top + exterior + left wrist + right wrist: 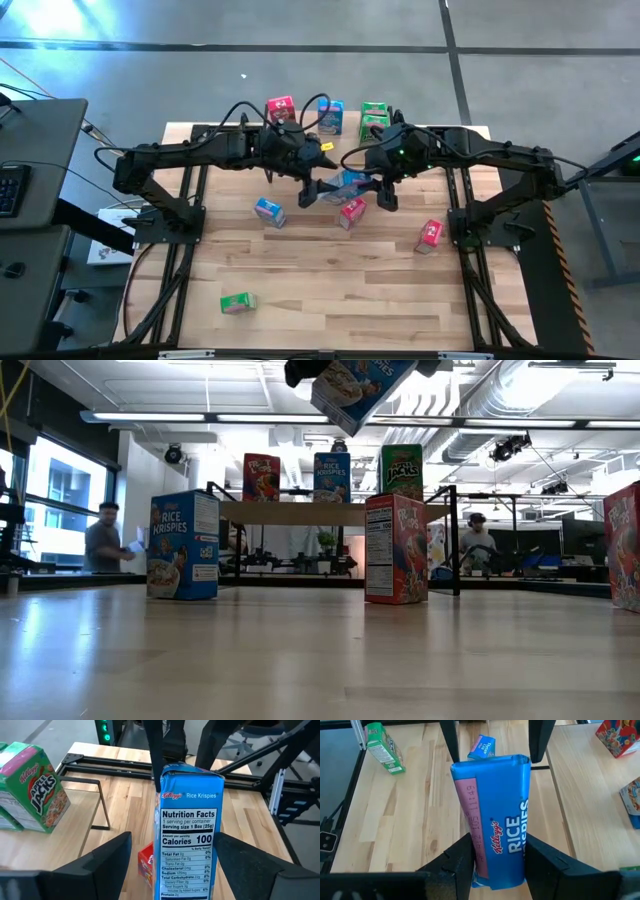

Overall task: Stack cereal on shelf
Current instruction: Put the right blue cereal box on the shelf aligned with the other blue cereal box

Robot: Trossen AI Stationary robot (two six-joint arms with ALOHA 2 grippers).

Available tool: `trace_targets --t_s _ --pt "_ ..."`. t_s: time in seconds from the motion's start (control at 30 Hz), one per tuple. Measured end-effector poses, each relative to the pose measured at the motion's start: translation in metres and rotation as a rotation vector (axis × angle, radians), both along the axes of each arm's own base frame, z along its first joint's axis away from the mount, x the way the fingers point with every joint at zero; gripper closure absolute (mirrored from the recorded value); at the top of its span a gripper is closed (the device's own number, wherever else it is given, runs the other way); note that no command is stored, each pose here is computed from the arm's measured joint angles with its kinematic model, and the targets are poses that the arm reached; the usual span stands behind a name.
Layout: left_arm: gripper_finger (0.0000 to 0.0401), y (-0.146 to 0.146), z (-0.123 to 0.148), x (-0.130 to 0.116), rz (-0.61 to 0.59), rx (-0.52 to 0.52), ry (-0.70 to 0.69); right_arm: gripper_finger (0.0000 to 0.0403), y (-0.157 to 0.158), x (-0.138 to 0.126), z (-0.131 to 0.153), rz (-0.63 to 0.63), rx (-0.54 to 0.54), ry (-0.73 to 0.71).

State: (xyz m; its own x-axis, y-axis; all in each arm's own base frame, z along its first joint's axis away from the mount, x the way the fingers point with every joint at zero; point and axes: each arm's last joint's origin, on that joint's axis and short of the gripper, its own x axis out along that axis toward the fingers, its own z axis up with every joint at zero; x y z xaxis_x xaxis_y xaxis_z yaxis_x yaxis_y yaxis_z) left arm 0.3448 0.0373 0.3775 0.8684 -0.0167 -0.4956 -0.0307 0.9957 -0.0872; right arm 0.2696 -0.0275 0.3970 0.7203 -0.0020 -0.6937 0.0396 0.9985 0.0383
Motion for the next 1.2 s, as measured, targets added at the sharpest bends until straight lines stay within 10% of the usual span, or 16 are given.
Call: trace_targets --t_s 1.2 --pt "0.0122 -0.0016 0.0017 0.0012 0.058 -0.043 -0.018 0.0263 0.0007 0.0055 0.0070 -0.012 0.083 -0.091"
